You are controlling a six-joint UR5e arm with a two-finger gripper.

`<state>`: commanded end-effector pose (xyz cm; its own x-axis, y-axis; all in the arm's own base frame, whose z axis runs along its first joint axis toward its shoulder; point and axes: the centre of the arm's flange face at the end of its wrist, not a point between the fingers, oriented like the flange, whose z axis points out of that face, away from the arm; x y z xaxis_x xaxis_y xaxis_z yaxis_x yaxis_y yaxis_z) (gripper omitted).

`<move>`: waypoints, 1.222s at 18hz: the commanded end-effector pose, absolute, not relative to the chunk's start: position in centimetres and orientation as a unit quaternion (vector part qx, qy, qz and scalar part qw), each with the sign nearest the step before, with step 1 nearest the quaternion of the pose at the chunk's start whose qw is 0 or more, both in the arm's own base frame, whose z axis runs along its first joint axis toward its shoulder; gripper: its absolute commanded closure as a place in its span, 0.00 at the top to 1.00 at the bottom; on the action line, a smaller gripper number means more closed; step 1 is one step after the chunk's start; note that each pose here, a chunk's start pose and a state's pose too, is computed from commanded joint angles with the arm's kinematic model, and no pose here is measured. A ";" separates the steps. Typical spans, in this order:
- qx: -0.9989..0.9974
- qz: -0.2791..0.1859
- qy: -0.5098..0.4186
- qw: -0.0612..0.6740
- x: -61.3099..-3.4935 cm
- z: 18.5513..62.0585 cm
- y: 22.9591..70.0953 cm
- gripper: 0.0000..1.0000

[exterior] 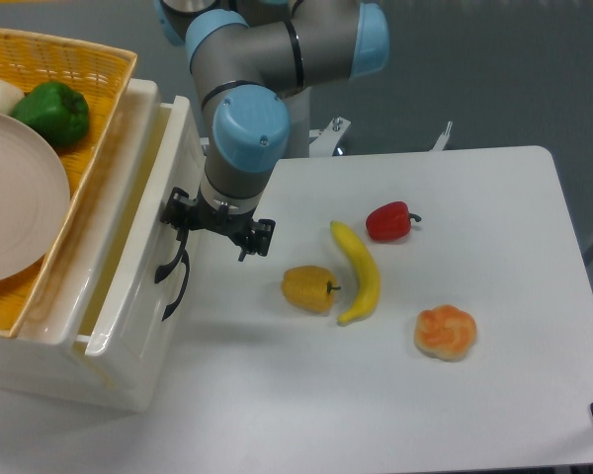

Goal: Slide open the top white drawer
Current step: 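Pull the upper drawer outward by its handle, away from the cabinet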

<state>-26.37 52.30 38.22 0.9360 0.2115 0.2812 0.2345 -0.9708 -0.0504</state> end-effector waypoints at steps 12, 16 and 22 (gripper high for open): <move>-0.984 -0.132 -0.116 0.038 -27.7 38.0 51.8 1.00; -0.984 -0.131 -0.117 0.038 -28.4 37.8 51.5 1.00; -0.983 -0.127 -0.126 0.043 -30.1 38.1 51.2 1.00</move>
